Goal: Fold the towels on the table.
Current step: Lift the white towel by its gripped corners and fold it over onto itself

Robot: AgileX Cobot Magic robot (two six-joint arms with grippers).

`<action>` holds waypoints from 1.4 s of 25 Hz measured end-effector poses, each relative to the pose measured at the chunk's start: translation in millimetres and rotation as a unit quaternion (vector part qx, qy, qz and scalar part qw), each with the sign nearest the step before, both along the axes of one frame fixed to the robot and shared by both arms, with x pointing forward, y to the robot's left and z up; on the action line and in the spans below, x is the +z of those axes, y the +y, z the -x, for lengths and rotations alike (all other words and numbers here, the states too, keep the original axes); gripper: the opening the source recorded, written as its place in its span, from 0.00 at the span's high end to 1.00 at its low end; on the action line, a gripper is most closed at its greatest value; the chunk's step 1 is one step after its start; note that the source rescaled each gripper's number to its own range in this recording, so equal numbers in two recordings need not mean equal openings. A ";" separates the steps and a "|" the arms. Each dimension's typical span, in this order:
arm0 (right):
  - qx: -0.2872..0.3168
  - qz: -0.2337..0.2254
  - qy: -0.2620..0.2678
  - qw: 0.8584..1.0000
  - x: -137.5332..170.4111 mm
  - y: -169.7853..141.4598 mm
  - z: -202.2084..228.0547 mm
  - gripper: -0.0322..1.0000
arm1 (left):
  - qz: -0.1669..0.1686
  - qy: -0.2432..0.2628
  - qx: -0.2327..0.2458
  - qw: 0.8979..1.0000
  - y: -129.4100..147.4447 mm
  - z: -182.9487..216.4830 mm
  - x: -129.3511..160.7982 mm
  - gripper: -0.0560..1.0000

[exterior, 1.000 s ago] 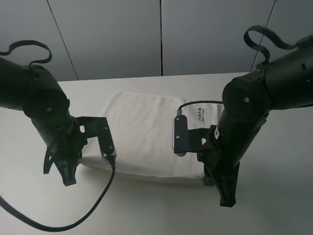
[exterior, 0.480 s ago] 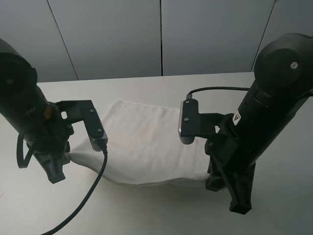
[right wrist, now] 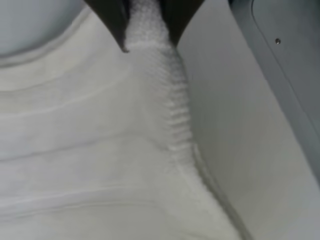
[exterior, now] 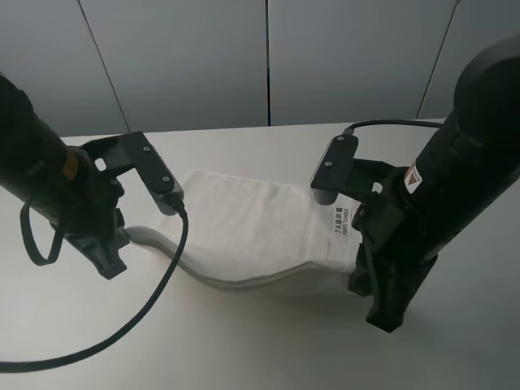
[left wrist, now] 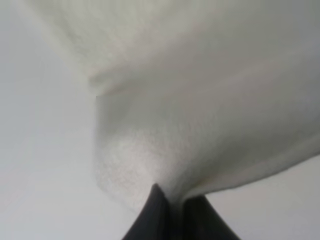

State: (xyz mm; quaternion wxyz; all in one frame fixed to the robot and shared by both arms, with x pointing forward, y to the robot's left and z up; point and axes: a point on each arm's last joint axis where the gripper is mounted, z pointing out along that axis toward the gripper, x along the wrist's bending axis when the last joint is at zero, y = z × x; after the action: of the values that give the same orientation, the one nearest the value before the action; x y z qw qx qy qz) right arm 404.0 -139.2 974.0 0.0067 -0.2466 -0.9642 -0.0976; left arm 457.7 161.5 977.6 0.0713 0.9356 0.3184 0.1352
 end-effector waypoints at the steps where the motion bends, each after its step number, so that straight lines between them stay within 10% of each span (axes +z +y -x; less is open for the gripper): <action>1: -0.017 0.003 -0.008 1.000 0.2 -0.6 -2.1 0.97 | 0.005 -0.010 0.007 1.000 -0.3 -1.4 1.2 0.95; 17: -0.136 0.029 -0.138 0.981 -8.0 -3.9 -34.8 0.97 | 0.066 -0.134 0.062 0.987 -7.4 -24.7 8.9 0.95; 35: -0.219 0.033 -0.225 0.949 -51.2 5.5 -70.7 0.97 | 0.040 -0.225 0.071 0.971 -16.4 -57.7 -24.3 0.95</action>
State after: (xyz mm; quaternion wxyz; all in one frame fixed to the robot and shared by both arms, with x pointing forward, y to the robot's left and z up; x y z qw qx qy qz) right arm 474.7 -133.7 922.8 -0.2404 -0.4237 -0.8653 -0.1180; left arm 515.5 145.1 953.3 0.1683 0.8528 0.3645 0.3341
